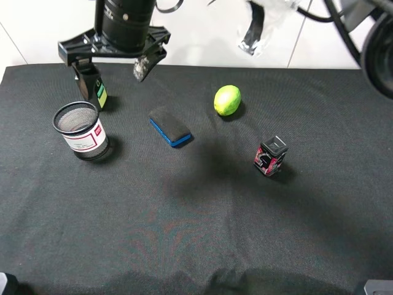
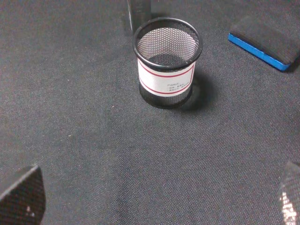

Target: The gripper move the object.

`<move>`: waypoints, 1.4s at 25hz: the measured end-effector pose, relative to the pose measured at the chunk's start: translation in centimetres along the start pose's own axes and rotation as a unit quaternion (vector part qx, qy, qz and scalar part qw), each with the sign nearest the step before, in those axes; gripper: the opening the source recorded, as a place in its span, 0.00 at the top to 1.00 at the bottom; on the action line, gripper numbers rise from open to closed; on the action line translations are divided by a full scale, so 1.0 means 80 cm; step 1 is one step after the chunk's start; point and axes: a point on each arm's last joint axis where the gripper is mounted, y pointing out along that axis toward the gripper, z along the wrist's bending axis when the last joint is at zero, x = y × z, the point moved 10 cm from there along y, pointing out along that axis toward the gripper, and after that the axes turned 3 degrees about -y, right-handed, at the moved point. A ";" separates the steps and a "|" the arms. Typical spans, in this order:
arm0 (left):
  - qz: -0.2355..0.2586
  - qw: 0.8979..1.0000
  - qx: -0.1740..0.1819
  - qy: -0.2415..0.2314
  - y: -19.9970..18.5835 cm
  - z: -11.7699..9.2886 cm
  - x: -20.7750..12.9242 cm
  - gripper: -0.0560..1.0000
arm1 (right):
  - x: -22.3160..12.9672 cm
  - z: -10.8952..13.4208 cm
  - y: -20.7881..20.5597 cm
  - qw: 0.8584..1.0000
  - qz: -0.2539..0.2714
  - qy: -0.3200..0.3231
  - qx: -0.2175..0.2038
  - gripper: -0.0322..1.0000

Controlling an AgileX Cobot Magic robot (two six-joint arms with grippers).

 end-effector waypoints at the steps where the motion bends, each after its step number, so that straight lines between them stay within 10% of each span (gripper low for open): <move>1: 0.000 1.000 0.000 0.000 0.000 0.000 0.000 0.00 | 0.001 -0.001 -0.004 1.000 -0.003 0.000 -0.001 0.30; 18: 0.000 1.000 0.000 0.000 0.000 0.000 0.000 0.00 | 0.017 0.001 -0.121 0.994 -0.083 -0.045 -0.046 0.30; 35: 0.000 1.000 0.000 0.000 0.000 0.000 0.000 0.00 | -0.100 -0.013 -0.157 0.995 -0.011 -0.036 -0.087 0.30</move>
